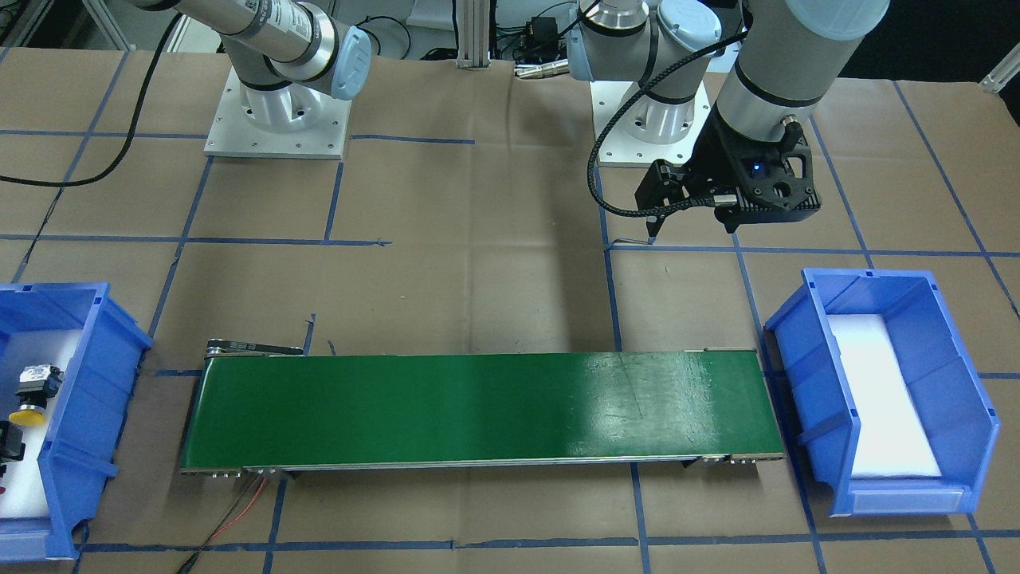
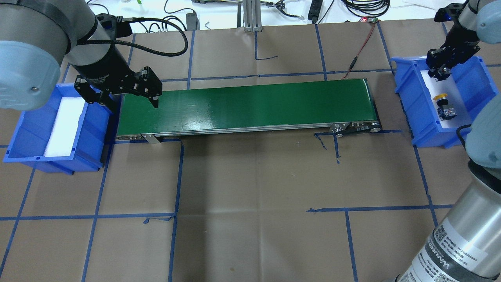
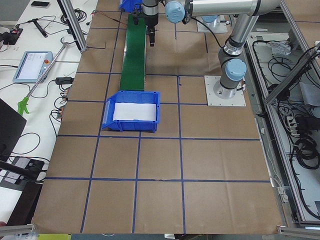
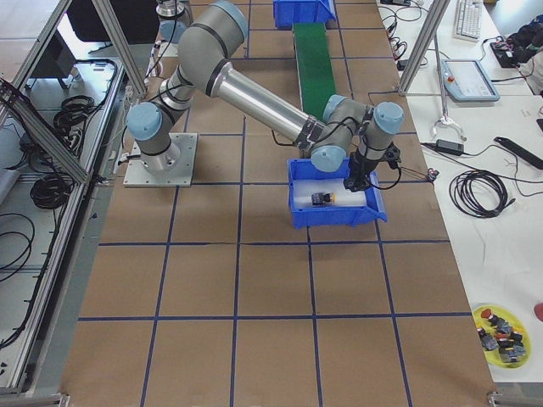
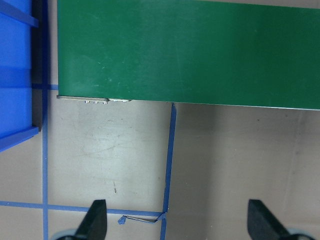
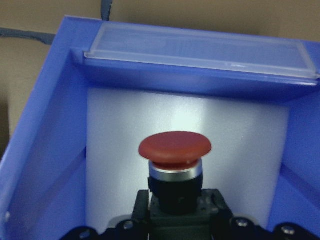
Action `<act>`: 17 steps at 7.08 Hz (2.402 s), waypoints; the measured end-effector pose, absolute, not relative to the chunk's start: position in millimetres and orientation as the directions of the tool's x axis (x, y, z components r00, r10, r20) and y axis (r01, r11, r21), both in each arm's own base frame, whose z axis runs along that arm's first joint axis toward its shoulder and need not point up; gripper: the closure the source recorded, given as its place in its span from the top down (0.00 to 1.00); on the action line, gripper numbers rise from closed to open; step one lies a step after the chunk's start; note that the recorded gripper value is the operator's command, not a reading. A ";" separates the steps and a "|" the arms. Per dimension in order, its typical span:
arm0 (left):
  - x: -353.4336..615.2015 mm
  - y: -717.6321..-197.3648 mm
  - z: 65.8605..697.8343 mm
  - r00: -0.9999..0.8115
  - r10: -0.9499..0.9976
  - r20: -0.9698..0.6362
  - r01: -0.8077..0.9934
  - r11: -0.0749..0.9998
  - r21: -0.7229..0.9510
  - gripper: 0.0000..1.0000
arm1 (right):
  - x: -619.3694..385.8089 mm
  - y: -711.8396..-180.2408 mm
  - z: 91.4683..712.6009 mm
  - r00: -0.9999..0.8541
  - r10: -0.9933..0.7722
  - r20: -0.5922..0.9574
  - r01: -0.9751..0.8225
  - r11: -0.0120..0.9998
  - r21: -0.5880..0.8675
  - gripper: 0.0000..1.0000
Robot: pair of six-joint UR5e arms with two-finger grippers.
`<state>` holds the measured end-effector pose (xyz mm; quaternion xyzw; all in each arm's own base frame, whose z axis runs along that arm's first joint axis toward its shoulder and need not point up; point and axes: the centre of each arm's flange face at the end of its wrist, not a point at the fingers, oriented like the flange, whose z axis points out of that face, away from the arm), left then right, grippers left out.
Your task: Transport two buttons from left to right
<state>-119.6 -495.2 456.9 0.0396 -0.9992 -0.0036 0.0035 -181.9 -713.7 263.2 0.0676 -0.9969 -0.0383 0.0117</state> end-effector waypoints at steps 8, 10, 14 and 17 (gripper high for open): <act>-119.6 -495.2 456.8 -0.997 -0.079 0.007 -0.079 0.997 0.007 1.00 | -184.1 -716.0 229.1 -0.992 -0.130 0.004 -0.129 0.987 0.100 0.99; -119.6 -495.2 456.8 -0.997 -0.079 0.007 -0.079 0.997 0.008 1.00 | -182.9 -713.5 246.4 -0.992 -0.125 0.013 -0.124 0.988 0.088 1.00; -119.6 -495.2 456.9 -0.997 -0.079 0.007 -0.079 0.997 0.007 1.00 | -143.5 -643.6 380.0 -0.994 -0.110 0.023 -0.110 0.994 0.007 1.00; -119.6 -495.1 456.9 -0.997 -0.079 0.007 -0.079 0.997 0.007 1.00 | -69.9 -527.9 470.4 -0.992 0.073 -0.107 0.083 0.992 -0.091 1.00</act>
